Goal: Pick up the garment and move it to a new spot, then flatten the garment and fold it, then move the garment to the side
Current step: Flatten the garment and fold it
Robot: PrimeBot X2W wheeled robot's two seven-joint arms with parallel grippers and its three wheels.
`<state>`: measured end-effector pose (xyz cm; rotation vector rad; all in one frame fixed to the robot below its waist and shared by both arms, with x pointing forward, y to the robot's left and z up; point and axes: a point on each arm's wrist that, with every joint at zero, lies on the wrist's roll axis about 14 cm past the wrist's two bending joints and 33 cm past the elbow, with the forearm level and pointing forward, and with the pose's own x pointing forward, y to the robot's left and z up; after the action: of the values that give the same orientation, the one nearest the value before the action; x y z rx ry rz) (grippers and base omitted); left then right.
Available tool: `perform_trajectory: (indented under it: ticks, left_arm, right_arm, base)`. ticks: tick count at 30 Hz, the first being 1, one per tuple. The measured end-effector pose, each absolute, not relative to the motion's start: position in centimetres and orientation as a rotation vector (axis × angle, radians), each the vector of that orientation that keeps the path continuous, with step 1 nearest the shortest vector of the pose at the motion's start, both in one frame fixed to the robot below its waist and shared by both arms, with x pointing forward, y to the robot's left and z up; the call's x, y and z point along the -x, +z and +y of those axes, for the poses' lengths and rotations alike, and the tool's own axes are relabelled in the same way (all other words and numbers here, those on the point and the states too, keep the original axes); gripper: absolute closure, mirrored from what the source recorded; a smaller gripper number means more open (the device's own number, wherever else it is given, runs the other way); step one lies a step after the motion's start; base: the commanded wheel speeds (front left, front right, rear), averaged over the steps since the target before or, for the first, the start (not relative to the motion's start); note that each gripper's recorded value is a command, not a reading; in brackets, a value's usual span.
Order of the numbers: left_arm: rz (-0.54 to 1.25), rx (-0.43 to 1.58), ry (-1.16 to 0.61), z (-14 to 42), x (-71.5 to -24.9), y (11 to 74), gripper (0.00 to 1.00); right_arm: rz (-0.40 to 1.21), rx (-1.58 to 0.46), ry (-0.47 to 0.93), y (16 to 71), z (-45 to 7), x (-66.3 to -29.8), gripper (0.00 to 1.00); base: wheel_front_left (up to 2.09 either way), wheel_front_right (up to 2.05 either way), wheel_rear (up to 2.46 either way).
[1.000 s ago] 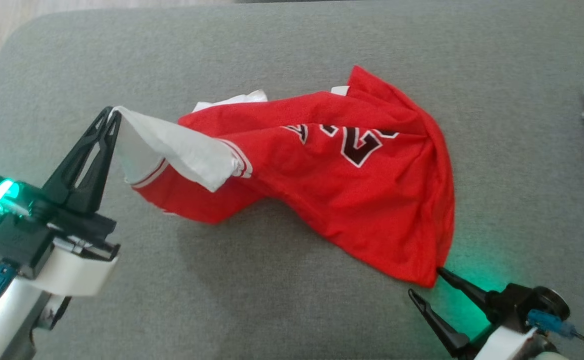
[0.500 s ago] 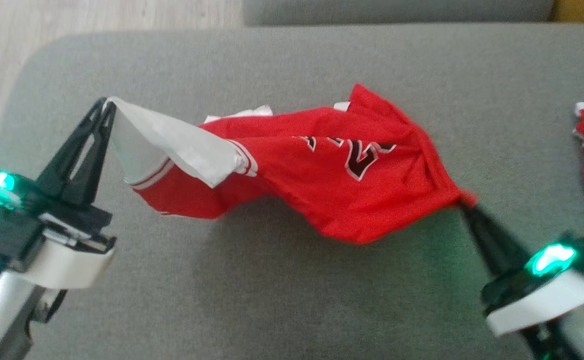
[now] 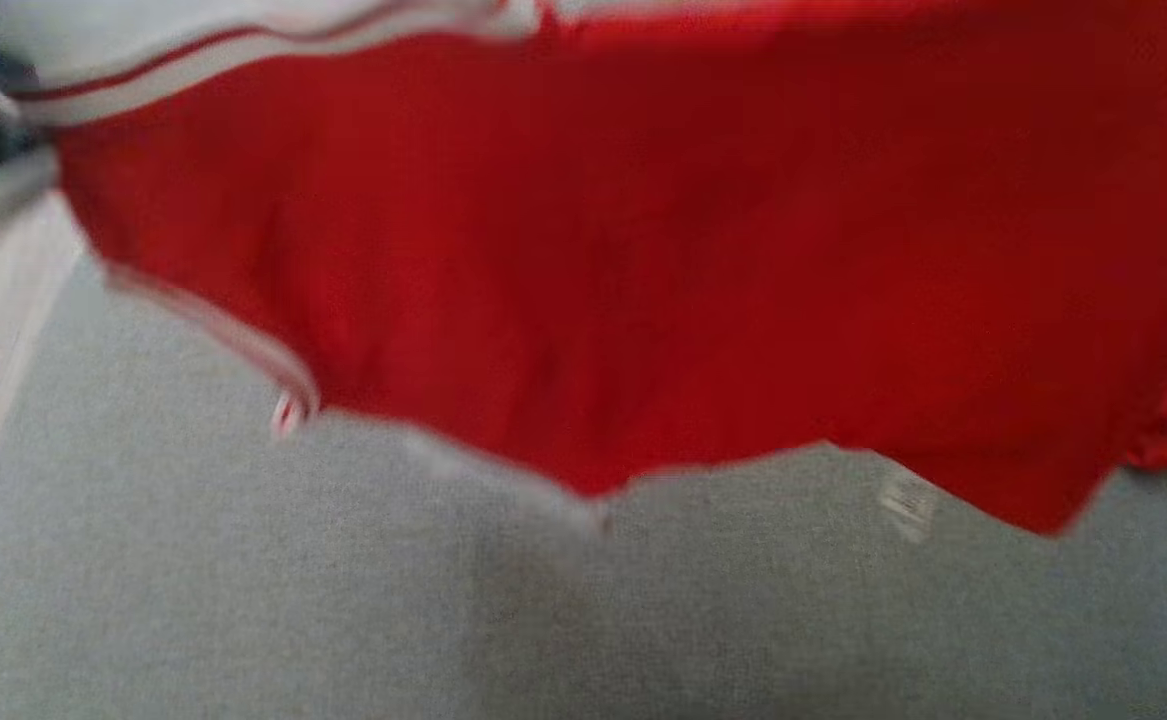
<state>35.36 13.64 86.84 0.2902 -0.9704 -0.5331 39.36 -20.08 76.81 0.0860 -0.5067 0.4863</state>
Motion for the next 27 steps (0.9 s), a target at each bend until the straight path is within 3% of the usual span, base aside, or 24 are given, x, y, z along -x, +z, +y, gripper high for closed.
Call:
perform_trajectory:
  ticks: [7,12,22,27]
  left_arm:
    - [-0.762,-0.245,-0.527,13.0,-43.2,85.3,1.0]
    - [-0.598,-0.226,-0.549,10.5,-50.7,80.7,1.0]
    - [-0.664,-0.28,-0.536,8.6,-57.1,81.2,1.0]
    - [-0.664,-0.247,-0.59,7.4,-58.0,78.5,1.0]
  right_arm:
    - [-0.286,-0.022,0.434,74.0,-20.7,-45.4,1.0]
    - [-0.242,-0.027,0.397,71.6,-20.5,-51.2,1.0]
    - [-0.396,0.156,0.337,73.3,-21.7,-57.4,1.0]
    - [-0.329,0.211,0.324,69.8,-22.8,-59.8,1.0]
  base:
    - [0.0,0.0,0.0]
    - [0.0,0.0,0.0]
    - [0.0,0.0,0.0]
    - [0.0,0.0,0.0]
